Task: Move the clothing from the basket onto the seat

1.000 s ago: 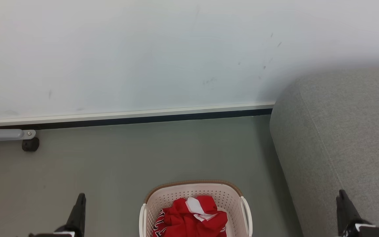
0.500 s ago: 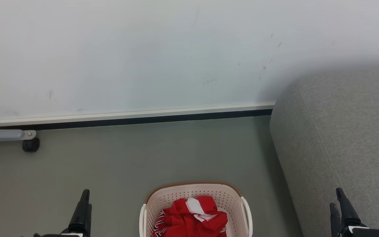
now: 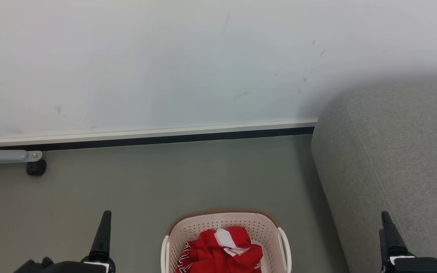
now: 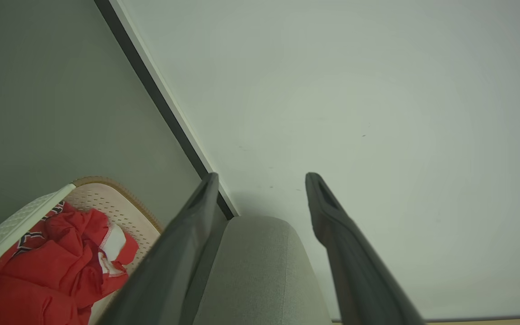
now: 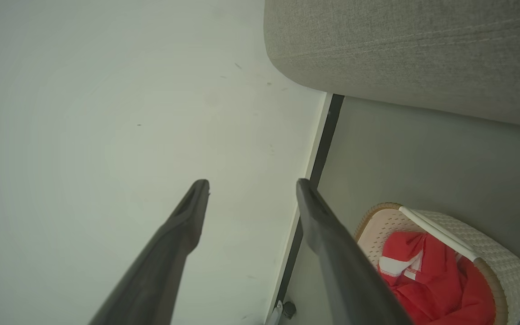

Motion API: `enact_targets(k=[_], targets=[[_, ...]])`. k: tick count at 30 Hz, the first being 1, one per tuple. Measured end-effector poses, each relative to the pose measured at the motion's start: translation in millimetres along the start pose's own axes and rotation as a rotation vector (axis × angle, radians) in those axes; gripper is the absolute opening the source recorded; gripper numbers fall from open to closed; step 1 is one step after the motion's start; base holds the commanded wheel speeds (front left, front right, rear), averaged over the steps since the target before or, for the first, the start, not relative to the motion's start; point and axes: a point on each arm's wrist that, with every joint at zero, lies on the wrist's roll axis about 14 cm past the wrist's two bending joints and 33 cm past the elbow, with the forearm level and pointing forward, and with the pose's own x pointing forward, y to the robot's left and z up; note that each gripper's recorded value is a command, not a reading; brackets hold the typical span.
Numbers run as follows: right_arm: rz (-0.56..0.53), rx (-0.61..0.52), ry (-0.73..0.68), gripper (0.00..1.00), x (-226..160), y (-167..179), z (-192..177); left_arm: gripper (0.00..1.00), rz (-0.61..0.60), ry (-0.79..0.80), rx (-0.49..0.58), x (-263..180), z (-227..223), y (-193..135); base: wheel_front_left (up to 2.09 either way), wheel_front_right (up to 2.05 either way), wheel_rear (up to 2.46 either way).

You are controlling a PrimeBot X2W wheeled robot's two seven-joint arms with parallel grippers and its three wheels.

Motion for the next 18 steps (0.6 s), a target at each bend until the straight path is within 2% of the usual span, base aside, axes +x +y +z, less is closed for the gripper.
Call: enact_targets(k=[18], targets=[[0.052,-0.4,0.016,1.0,-1,20,-15,1.0,-0.035,-0.01,0.371,-1,-2,-17,0.0,0.0,0.0]])
